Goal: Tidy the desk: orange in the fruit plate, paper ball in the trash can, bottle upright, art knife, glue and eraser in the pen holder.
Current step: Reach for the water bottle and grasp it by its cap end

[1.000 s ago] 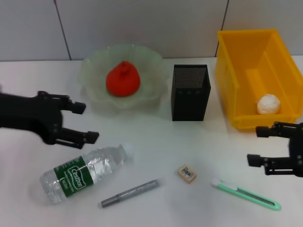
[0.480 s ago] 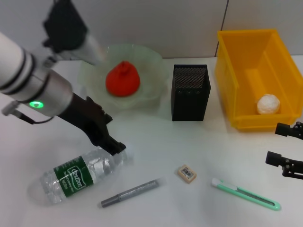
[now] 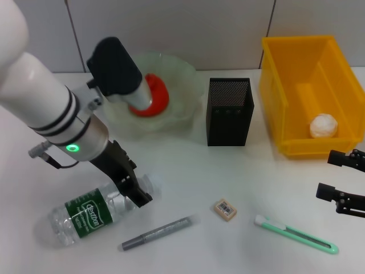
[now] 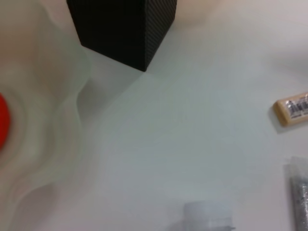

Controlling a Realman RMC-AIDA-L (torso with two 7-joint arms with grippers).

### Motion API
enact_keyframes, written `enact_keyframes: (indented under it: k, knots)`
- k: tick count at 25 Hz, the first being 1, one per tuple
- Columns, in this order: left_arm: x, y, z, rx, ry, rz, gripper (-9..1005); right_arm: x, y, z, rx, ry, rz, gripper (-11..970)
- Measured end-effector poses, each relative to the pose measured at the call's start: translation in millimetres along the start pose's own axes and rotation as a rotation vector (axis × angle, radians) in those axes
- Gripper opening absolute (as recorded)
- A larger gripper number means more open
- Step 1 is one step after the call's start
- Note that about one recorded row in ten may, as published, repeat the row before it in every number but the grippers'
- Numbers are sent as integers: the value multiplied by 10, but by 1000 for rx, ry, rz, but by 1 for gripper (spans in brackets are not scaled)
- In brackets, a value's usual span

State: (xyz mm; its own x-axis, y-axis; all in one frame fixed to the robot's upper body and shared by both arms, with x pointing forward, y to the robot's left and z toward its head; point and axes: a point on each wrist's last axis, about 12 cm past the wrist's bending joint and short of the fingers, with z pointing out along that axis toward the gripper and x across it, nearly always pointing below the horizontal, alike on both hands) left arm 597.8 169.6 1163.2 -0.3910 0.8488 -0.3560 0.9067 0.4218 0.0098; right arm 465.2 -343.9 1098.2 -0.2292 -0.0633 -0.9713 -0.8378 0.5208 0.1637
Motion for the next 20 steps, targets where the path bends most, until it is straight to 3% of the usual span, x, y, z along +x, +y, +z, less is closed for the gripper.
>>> enact_keyframes:
  k: [3, 4, 8, 19, 20]
  knots:
    - [4, 2, 34, -1, 3, -2, 755, 0, -2, 14, -3, -3, 2, 834]
    - [-8, -50, 262, -19, 35, 25, 755, 1, -3, 32, -7, -6, 6, 834]
    - [-42, -109, 385, -46, 45, 46, 752, 11, -5, 56, -14, -12, 15, 834]
    - [-61, -155, 470, -60, 45, 52, 745, 39, 8, 27, -5, -14, 17, 834]
    - [-55, -156, 471, -60, 44, 50, 710, 39, 7, 23, -3, -15, 19, 834]
